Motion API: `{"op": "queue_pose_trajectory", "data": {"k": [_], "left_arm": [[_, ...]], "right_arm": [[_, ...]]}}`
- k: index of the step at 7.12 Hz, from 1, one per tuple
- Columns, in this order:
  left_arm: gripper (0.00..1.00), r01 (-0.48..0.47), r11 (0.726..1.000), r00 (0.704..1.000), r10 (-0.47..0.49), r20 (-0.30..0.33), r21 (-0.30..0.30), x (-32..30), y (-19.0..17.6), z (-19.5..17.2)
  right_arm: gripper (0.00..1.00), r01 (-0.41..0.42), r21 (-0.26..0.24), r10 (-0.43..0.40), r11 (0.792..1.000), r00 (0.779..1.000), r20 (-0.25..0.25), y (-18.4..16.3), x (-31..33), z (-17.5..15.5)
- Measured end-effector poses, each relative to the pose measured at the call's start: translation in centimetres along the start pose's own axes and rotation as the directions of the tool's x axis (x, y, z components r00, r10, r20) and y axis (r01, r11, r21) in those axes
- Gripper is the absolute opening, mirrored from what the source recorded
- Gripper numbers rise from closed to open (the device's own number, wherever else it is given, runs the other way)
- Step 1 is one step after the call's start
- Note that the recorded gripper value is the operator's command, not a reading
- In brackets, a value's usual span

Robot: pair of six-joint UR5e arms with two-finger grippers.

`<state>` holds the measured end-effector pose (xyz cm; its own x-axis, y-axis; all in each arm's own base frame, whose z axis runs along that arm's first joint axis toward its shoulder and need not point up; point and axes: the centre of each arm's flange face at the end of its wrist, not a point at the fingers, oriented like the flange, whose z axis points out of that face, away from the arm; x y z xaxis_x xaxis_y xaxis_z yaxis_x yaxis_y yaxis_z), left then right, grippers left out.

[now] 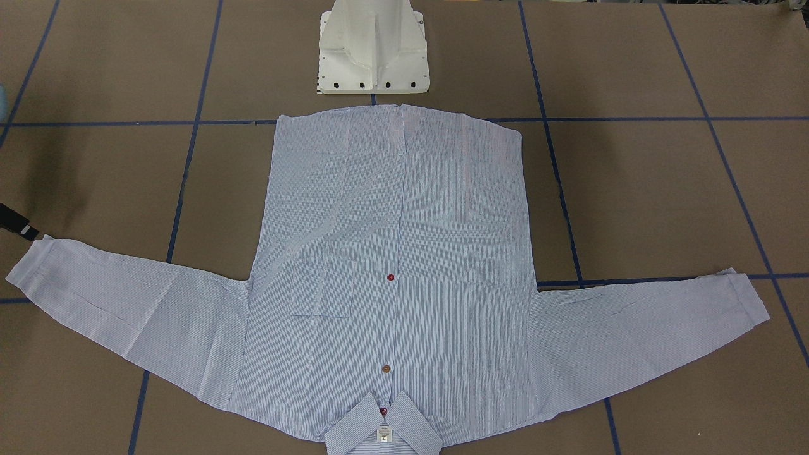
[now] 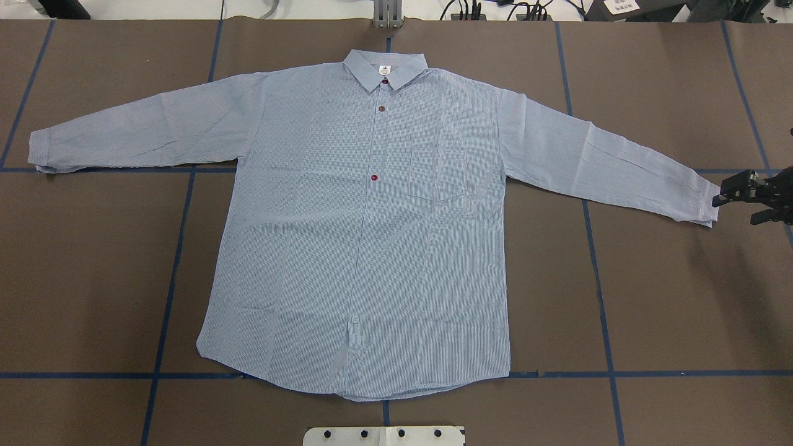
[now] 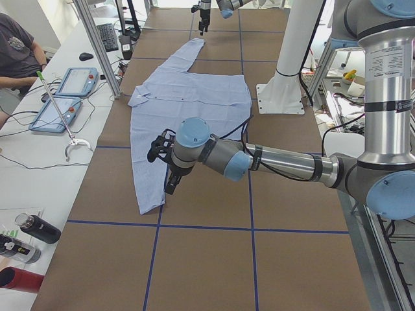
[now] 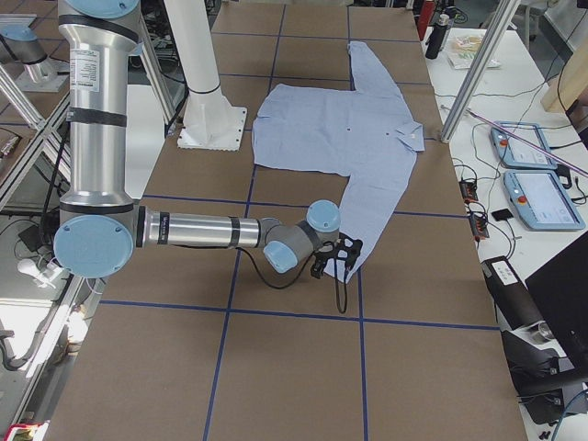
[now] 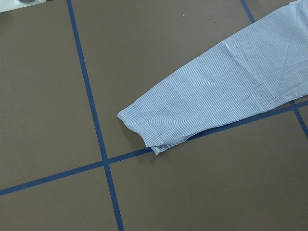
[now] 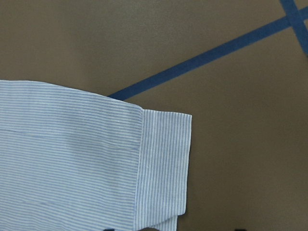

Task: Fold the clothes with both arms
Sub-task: 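Reach the right gripper to the sleeve cuff nearest it and grasp it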

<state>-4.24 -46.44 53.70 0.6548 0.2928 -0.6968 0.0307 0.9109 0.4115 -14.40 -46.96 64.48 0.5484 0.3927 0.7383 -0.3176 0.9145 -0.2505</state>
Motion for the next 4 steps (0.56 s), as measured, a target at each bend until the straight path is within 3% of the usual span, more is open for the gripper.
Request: {"op": "queue_pose_trajectory", "data": {"k": [4], "left_arm": [[1.00,-0.014,1.000,1.000,0.014,0.003,0.012,0.1,-0.2,-0.1]], "right_arm": [[0.80,-0.065,-0.009,0.065,0.998,0.998,0.015,0.0,-1.1,1.8]]}}
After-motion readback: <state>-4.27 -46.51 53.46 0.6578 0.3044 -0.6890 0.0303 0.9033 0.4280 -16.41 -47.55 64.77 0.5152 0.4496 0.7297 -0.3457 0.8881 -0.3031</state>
